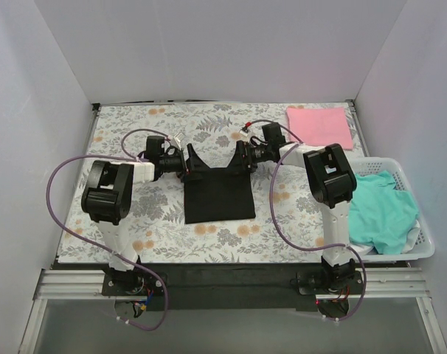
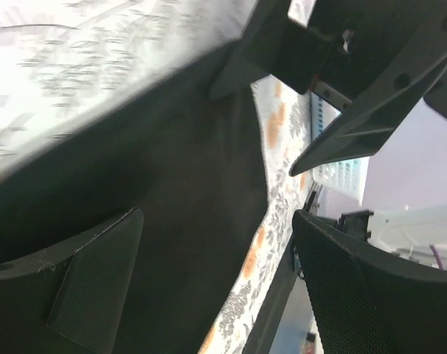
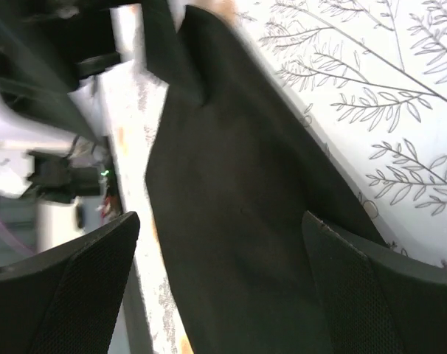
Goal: Fold and stack the t-shirts
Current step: Fold the tshirt, then neatly place the folded tshirt to the corner
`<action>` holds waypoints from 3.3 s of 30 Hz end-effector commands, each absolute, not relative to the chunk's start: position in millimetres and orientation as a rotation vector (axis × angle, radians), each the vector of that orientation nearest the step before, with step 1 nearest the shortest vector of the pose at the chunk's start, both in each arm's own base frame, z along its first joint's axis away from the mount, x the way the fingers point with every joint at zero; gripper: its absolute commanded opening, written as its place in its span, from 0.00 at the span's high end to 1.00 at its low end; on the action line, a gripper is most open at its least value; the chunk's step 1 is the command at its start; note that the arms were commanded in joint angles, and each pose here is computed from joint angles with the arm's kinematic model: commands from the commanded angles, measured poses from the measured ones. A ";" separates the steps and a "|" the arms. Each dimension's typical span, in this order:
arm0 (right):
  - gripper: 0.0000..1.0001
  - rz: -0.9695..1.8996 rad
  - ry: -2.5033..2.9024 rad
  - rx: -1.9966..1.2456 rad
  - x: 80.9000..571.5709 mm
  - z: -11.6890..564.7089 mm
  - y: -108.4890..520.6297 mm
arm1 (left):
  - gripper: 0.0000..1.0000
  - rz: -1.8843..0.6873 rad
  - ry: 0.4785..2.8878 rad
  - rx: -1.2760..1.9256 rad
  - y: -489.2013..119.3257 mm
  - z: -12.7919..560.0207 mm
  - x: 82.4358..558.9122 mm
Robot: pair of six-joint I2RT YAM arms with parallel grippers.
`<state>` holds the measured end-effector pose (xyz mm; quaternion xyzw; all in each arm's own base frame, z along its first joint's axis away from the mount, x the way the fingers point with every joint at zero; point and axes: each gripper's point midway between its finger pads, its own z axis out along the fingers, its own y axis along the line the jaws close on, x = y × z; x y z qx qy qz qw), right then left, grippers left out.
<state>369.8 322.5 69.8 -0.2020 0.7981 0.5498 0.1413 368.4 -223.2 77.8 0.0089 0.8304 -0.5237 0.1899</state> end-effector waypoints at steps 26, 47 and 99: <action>0.02 0.956 2.255 -0.479 396.5 188.7 224.4 | 0.14 -0.551 1.908 0.965 -229.9 182.8 338.4; 0.02 0.905 2.531 -0.287 297.2 131.7 176.8 | 0.63 -0.297 1.312 1.710 -381.1 61.5 219.7; 0.21 1.439 2.683 0.199 308.9 32.0 280.4 | 1.00 -0.519 1.368 1.469 -381.8 130.1 252.5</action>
